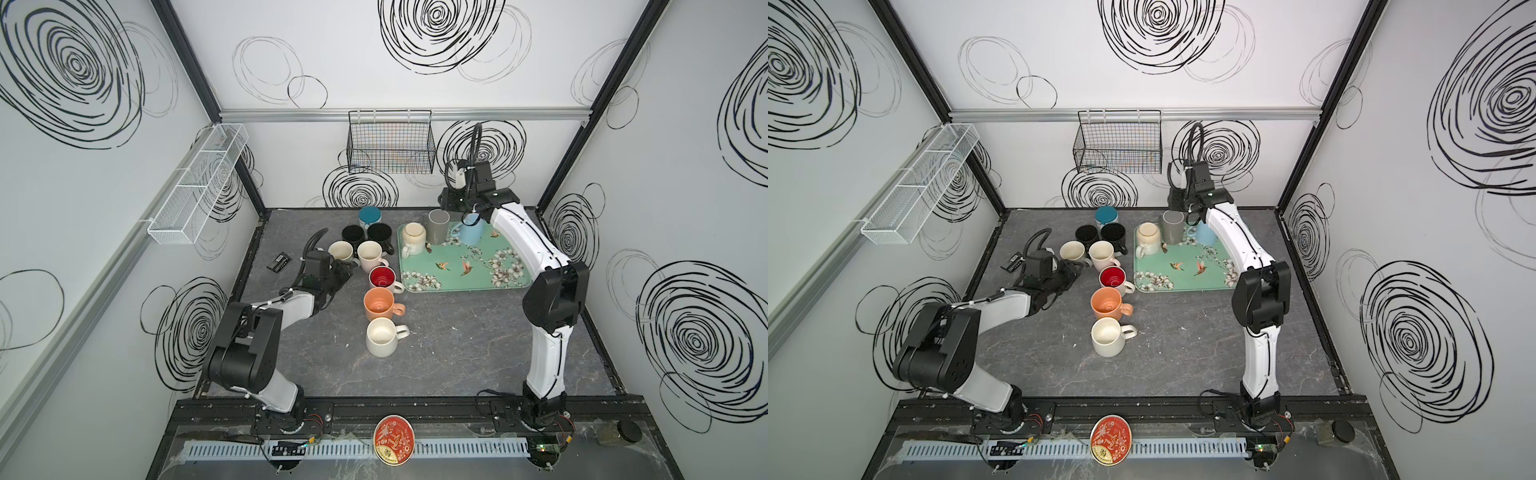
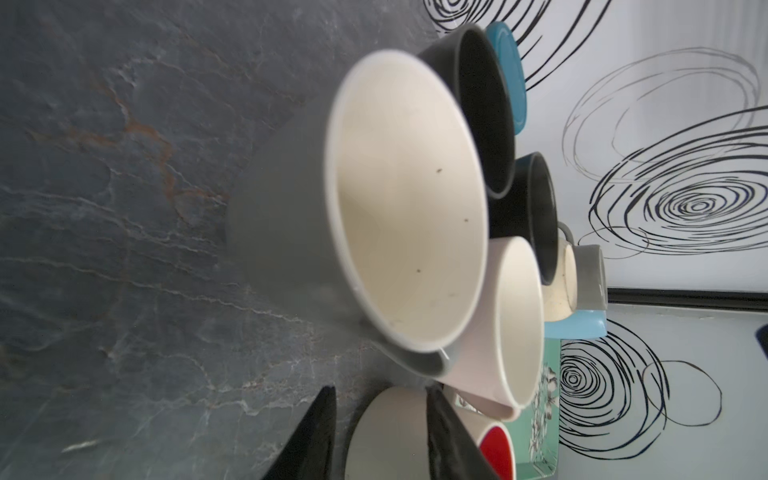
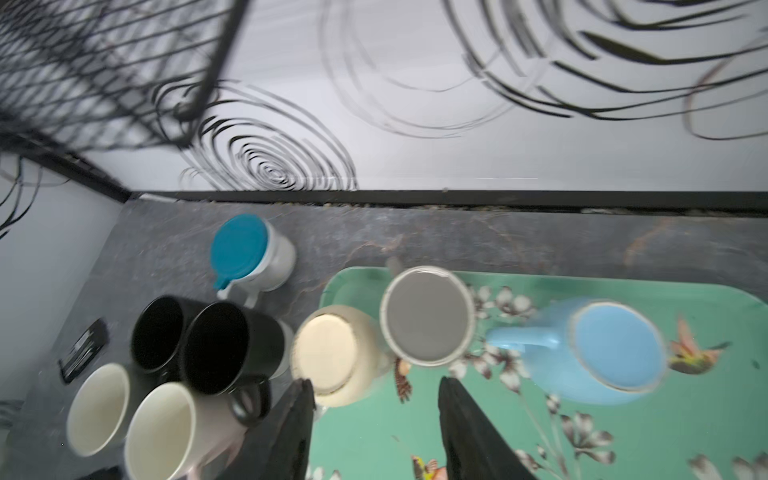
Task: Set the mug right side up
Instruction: 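Move the right gripper over the light blue mug while the left approaches the tray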
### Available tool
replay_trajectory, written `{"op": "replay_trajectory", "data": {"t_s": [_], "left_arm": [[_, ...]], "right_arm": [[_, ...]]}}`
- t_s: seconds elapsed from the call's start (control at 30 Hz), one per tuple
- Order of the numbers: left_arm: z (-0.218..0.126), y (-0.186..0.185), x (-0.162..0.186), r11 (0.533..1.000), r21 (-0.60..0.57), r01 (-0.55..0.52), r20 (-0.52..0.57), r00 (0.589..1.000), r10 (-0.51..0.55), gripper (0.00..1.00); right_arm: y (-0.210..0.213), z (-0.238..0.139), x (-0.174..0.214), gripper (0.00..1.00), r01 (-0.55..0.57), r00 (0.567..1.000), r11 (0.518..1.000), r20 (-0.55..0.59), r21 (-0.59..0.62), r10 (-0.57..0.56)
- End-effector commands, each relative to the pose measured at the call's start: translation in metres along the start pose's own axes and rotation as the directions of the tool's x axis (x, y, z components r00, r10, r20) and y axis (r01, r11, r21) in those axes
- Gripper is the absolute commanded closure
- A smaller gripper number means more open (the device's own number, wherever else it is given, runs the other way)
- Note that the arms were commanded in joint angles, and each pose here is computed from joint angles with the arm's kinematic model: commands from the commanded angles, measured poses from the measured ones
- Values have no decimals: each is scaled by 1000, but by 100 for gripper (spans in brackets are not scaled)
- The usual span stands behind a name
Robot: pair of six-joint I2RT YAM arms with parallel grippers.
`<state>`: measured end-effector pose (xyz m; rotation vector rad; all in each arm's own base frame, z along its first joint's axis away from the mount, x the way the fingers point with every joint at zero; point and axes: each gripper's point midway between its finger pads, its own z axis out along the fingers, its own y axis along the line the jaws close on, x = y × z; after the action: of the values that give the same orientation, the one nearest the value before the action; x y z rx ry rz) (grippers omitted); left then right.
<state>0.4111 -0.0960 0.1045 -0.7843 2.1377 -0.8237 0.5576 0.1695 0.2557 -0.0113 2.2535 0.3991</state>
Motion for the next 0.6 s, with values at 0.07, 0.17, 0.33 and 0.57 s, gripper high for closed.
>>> {"op": "replay_trajectory", "data": {"t_s": [0.07, 0.17, 0.33, 0.57], "left_arm": [[-33, -46, -30, 992, 16, -126, 90, 988, 124, 60], [-45, -66, -35, 985, 25, -172, 107, 980, 169, 60], [-59, -95, -35, 974, 41, -222, 127, 968, 215, 59], [-65, -107, -22, 968, 46, -245, 112, 965, 239, 58]], "right_arm": [[-72, 30, 5, 44, -144, 989, 987, -20, 79, 146], [-100, 42, 4, 43, -143, 989, 982, -15, 127, 146], [-129, 71, -3, 39, -156, 987, 980, -11, 122, 158], [-128, 106, 2, 37, -146, 988, 989, -56, 8, 146]]}}
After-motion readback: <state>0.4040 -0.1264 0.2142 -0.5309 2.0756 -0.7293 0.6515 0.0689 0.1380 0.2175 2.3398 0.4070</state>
